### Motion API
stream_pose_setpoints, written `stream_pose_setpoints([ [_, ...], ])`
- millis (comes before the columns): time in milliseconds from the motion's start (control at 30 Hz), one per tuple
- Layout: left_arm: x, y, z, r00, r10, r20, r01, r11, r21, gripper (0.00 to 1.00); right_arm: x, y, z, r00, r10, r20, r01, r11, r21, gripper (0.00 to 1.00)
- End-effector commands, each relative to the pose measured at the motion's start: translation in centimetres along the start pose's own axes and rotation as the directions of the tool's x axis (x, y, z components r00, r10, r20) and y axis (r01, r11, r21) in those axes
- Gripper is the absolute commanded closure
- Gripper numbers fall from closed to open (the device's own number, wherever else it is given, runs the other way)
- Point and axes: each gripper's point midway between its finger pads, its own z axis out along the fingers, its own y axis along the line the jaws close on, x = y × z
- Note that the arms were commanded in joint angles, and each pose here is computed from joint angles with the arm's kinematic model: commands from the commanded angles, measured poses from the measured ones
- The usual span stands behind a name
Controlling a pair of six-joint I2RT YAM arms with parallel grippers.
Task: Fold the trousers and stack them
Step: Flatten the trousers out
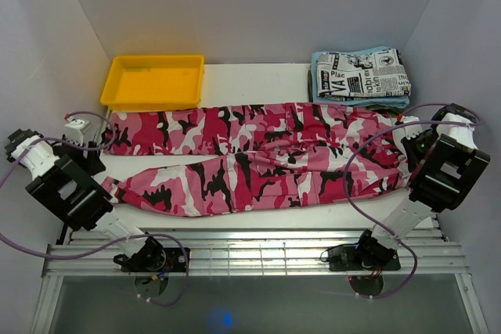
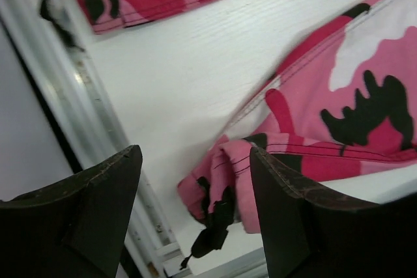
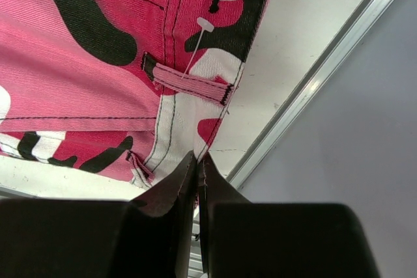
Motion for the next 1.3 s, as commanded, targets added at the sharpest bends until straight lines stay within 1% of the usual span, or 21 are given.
stream_pose_setpoints([
  [0, -0.5, -4.0, 0.3, 0.987, -0.123, -0.1, 0.14, 0.975, 0.176, 0.22, -0.8, -1.0, -1.2, 0.999, -0.037, 0.013, 0.037, 0.999, 0.034, 0.92],
  [167, 1.9, -4.3, 2.6, 0.956, -0.182, -0.228, 0.229, 0.953, 0.198, 0.21, -0.9, -1.1, -1.4, 0.999, -0.04, 0.014, 0.039, 0.998, 0.038, 0.92],
  [267, 3.3, -4.3, 3.0, 0.948, -0.162, -0.276, 0.216, 0.96, 0.179, 0.3, -1.0, -1.1, -1.3, 0.999, -0.04, 0.015, 0.039, 0.999, 0.038, 0.92],
  [367, 4.3, -5.1, 2.9, 0.945, -0.122, -0.303, 0.186, 0.964, 0.193, 0.49, -1.0, -1.2, -1.1, 0.999, -0.041, 0.015, 0.04, 0.999, 0.036, 0.92],
  [400, 4.2, -5.2, 2.3, 0.947, -0.101, -0.306, 0.164, 0.969, 0.187, 0.59, -1.1, -1.3, -1.2, 0.999, -0.04, 0.017, 0.039, 0.999, 0.037, 0.92],
  [433, 4.1, -5.4, 2.1, 0.951, -0.081, -0.299, 0.141, 0.972, 0.187, 0.77, -1.1, -1.3, -1.2, 0.999, -0.038, 0.017, 0.038, 0.999, 0.036, 0.92],
  [533, 3.2, -6.2, 0.3, 0.97, -0.001, -0.244, 0.048, 0.981, 0.186, 1.0, -1.2, -1.3, -1.1, 0.999, -0.04, 0.018, 0.039, 0.999, 0.036, 0.92],
  [567, 3.5, -7.2, -0.2, 0.971, 0.011, -0.239, 0.039, 0.978, 0.204, 1.0, -1.2, -1.3, -1.2, 0.999, -0.04, 0.019, 0.039, 0.999, 0.037, 0.92],
  [667, 3.7, -8.8, -2.1, 0.975, 0.123, -0.186, -0.088, 0.979, 0.184, 1.0, -1.2, -1.2, -1.2, 0.999, -0.045, 0.021, 0.045, 0.998, 0.039, 0.92],
  [733, 3.9, -9.8, -3.7, 0.947, 0.271, -0.171, -0.246, 0.957, 0.154, 1.0, -1.2, -1.3, -1.1, 0.999, -0.047, 0.023, 0.046, 0.998, 0.038, 0.92],
  [767, 5.4, -11.2, -3.3, 0.937, 0.297, -0.183, -0.265, 0.947, 0.18, 1.0, -1.2, -1.3, -1.2, 0.999, -0.049, 0.023, 0.048, 0.998, 0.04, 0.92],
  [800, 6.6, -11.6, -3.6, 0.898, 0.382, -0.216, -0.343, 0.918, 0.198, 1.0, -1.1, -1.3, -1.0, 0.999, -0.048, 0.02, 0.047, 0.998, 0.034, 0.92],
  [833, 7.3, -12.4, -4.1, 0.866, 0.436, -0.244, -0.401, 0.898, 0.181, 0.92, -1.2, -1.3, -1.0, 0.999, -0.049, 0.021, 0.049, 0.998, 0.035, 0.92],
  [867, 8.4, -12.6, -4.0, 0.838, 0.472, -0.272, -0.437, 0.881, 0.184, 0.63, -1.2, -1.3, -1.0, 0.999, -0.046, 0.022, 0.045, 0.998, 0.034, 0.92],
  [900, 10.8, -14.2, -3.0, 0.824, 0.483, -0.296, -0.428, 0.873, 0.234, 0.5, -1.3, -1.4, -0.9, 0.999, -0.047, 0.022, 0.047, 0.998, 0.032, 0.92],
  [933, 12.2, -14.4, -3.1, 0.781, 0.524, -0.339, -0.457, 0.851, 0.26, 0.38, -1.2, -1.3, -0.9, 0.999, -0.045, 0.02, 0.044, 0.999, 0.028, 0.92],
  [1000, 13.2, -15.2, -3.0, 0.759, 0.547, -0.353, -0.478, 0.836, 0.269, 0.25, -1.6, -1.6, -1.1, 0.999, -0.046, 0.026, 0.045, 0.998, 0.031, 0.92],
  [1033, 13.0, -15.2, -3.1, 0.763, 0.546, -0.346, -0.481, 0.837, 0.259, 0.21, -1.6, -1.6, -1.1, 0.999, -0.046, 0.024, 0.045, 0.999, 0.028, 0.92],
  [1100, 10.8, -15.0, -3.4, 0.793, 0.539, -0.285, -0.491, 0.842, 0.225, 0.02, -1.7, -1.7, -1.3, 0.999, -0.046, 0.027, 0.046, 0.998, 0.032, 0.92],
  [1233, 5.9, -13.4, -4.3, 0.84, 0.514, -0.175, -0.504, 0.858, 0.099, 0.02, -1.8, -1.7, -1.3, 0.999, -0.048, 0.025, 0.047, 0.998, 0.031, 0.92],
  [1267, 5.0, -12.7, -4.4, 0.868, 0.471, -0.158, -0.467, 0.882, 0.064, 0.02, -1.8, -1.7, -1.2, 0.999, -0.046, 0.026, 0.045, 0.999, 0.03, 0.92],
])
